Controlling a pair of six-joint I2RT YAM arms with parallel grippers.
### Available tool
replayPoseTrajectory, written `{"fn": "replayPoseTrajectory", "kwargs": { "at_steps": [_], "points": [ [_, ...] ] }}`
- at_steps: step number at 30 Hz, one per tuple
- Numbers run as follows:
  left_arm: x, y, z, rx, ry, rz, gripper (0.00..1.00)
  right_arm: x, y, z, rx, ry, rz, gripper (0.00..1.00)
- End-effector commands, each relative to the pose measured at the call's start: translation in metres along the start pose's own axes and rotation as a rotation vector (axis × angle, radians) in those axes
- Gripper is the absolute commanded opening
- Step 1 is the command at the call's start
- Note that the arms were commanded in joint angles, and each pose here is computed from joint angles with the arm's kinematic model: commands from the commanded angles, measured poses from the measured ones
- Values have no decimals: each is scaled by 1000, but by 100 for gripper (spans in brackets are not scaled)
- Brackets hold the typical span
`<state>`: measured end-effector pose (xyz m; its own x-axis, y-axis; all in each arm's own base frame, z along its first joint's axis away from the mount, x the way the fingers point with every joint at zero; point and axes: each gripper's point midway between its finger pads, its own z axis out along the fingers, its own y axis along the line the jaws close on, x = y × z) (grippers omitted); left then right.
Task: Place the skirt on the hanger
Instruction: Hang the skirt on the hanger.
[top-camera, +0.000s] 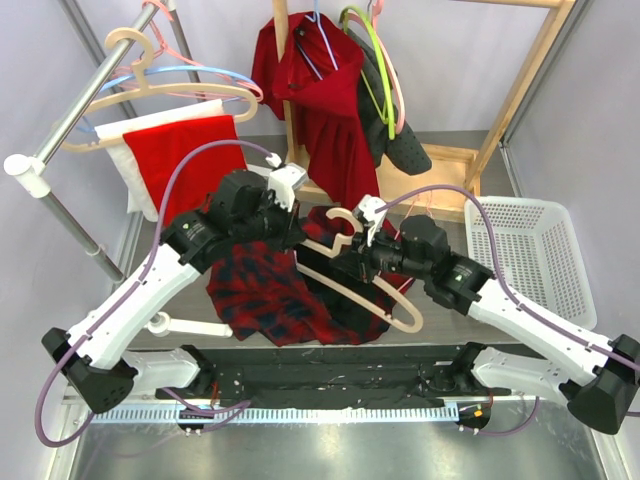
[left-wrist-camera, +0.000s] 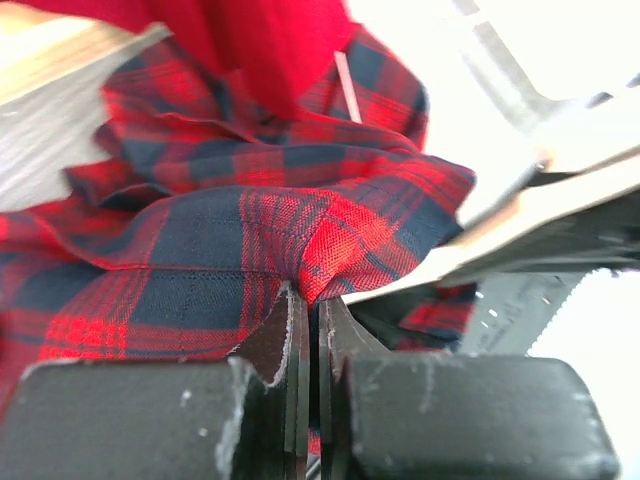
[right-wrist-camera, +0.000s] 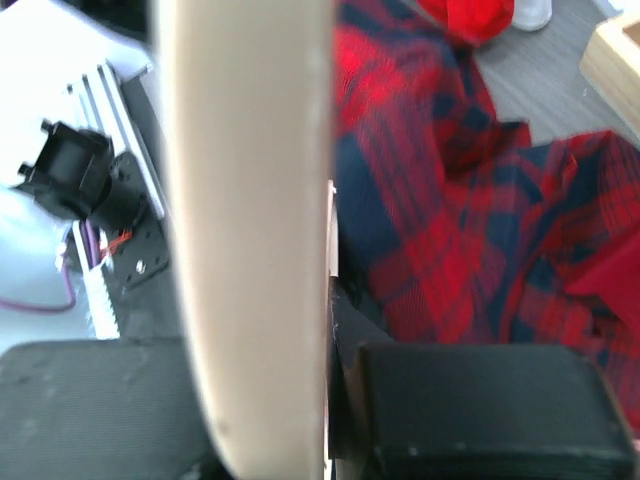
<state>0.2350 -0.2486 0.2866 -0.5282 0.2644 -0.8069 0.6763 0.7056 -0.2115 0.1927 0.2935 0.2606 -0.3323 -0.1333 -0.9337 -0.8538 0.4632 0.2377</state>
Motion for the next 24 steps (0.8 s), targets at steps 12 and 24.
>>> {"fn": "replayPoseTrajectory", "kwargs": {
  "at_steps": [12, 24],
  "points": [
    [-8, -44, -29, 245, -66, 112, 67, -46, 0, 20, 34, -389, -25, 1],
    [-56, -13, -72, 15, -350, 191, 96, -61, 8, -2, 20, -475, -45, 1]
  ]
}}
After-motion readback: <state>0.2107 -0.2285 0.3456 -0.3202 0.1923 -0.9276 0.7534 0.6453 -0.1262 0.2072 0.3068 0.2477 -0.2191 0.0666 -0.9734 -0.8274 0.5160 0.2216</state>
